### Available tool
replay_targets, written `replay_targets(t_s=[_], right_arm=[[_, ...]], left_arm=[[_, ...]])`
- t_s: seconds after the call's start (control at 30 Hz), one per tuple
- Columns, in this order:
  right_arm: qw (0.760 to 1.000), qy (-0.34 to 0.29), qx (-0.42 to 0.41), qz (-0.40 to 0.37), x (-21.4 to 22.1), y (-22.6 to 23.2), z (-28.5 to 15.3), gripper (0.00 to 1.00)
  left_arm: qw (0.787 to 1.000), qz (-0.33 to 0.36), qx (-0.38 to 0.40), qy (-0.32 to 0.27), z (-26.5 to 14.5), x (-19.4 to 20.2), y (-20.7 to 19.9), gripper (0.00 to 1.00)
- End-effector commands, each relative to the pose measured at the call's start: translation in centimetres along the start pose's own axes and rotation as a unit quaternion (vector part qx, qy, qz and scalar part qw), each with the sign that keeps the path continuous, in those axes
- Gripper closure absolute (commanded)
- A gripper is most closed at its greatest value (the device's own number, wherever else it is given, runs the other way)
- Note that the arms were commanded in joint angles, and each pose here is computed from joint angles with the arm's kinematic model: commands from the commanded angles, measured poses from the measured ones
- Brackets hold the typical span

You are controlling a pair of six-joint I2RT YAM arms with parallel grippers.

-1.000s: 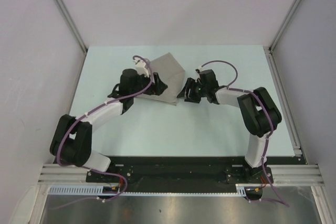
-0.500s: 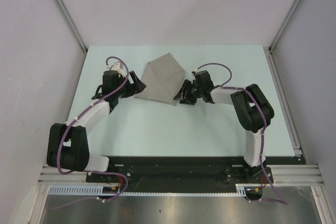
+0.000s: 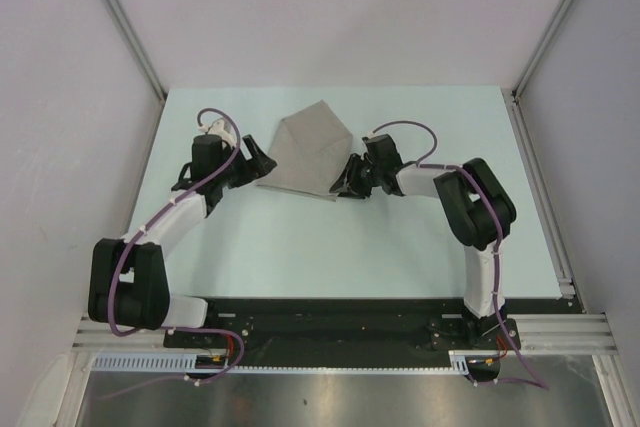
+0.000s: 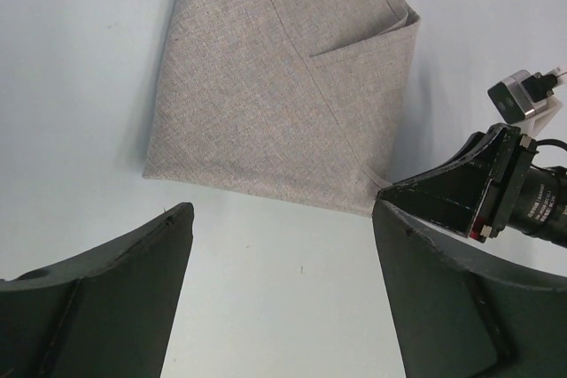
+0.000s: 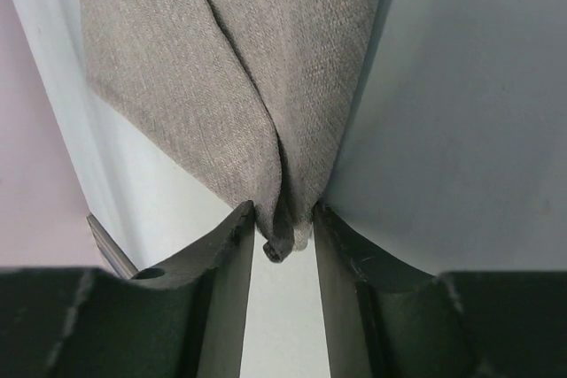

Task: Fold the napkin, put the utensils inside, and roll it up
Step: Fold the napkin

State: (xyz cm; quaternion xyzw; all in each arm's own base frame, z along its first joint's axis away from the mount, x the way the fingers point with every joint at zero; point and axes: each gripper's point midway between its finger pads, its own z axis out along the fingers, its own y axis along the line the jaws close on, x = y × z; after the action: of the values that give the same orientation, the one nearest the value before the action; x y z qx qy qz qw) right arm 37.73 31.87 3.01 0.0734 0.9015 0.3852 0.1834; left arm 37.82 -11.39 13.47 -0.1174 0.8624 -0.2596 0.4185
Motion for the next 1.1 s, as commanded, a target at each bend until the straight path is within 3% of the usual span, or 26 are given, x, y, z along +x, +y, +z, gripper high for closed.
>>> replay_targets(t_s=[0.0, 0.07, 0.3, 0.47, 0.7, 1.07], right_arm=[[1.0, 0.005, 0.029, 0.005, 0.4, -1.8, 1.3, 0.65], [1.0, 0.005, 0.03, 0.003, 0.4, -1.9, 1.5, 0.67], [0.999, 0.012, 0.034, -0.002, 0.7, -1.9, 1.1, 1.0], [0.999, 0.017, 0.045, -0.004, 1.8, -2.3, -0.9, 1.0], [0.996, 0.026, 0.085, 0.007, 4.9, -4.6, -4.7, 1.0], [0.99, 0.034, 0.138, 0.022, 9.0, -7.6, -9.9, 1.0]], left_arm=[[1.0, -0.008, 0.013, -0.016, -0.7, -0.8, -0.5, 0.13], [1.0, -0.009, 0.014, -0.018, -0.7, -0.9, -0.5, 0.14], [1.0, -0.014, 0.014, -0.022, -1.2, -1.1, -0.3, 0.13], [0.999, -0.027, 0.016, -0.017, -1.2, -0.1, 0.1, 0.13], [0.997, -0.067, 0.034, 0.019, -0.4, 3.9, 1.0, 0.25], [0.988, -0.115, 0.078, 0.074, 0.5, 9.7, 0.6, 0.27]])
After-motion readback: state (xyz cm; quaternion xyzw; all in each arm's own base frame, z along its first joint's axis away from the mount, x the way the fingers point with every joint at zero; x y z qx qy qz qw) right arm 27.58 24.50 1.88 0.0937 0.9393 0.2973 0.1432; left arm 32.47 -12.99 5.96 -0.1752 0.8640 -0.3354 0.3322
